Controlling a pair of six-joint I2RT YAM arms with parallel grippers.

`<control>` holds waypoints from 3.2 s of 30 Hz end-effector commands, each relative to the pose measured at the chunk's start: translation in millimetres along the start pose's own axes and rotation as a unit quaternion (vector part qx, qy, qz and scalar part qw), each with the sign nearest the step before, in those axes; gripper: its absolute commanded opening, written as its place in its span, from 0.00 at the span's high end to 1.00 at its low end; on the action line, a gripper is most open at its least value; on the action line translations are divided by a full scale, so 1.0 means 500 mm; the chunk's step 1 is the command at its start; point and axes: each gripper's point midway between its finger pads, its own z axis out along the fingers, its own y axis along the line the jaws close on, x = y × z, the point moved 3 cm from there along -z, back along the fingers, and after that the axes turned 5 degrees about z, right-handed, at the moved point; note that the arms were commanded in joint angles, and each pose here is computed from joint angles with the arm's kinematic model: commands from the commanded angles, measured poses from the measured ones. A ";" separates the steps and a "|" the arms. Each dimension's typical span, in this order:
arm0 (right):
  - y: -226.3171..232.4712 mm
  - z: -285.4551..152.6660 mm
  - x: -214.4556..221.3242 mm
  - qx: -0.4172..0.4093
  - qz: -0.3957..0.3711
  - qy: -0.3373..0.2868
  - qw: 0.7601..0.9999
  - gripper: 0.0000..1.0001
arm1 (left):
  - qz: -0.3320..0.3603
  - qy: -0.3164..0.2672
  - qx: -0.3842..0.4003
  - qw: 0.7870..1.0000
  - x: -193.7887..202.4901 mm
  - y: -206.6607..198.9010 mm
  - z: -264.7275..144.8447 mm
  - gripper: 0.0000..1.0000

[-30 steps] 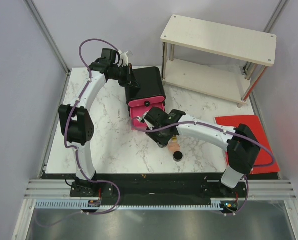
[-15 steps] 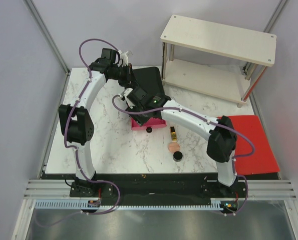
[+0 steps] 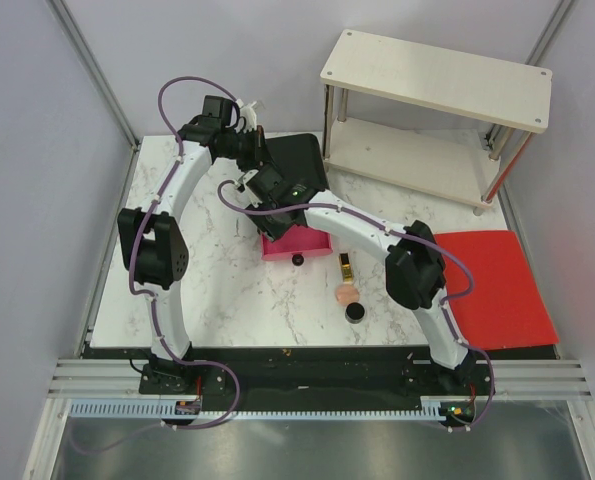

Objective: Organize the makeup

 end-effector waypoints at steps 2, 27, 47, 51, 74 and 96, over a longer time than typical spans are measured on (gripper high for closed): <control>0.004 0.006 -0.004 -0.008 0.010 -0.006 1.000 0.80 | -0.069 0.181 -0.113 0.975 0.197 0.136 0.056 0.91; -0.074 -0.122 -0.024 0.054 0.031 -0.062 0.996 0.28 | -0.066 0.176 -0.114 0.976 0.188 0.136 0.056 0.91; -0.070 -0.206 0.383 -0.005 0.108 0.126 0.986 0.30 | -0.068 0.184 -0.113 0.974 0.196 0.143 0.063 0.91; -0.065 -0.192 0.423 -0.005 0.114 0.150 0.982 0.29 | -0.067 0.185 -0.115 0.974 0.197 0.145 0.063 0.91; -0.036 -0.152 0.493 -0.033 0.115 0.251 0.961 0.40 | -0.070 0.197 -0.116 0.971 0.212 0.153 0.069 0.91; -0.028 -0.144 0.542 0.011 0.140 0.283 0.949 0.72 | -0.072 0.198 -0.107 0.972 0.211 0.152 0.075 0.91</control>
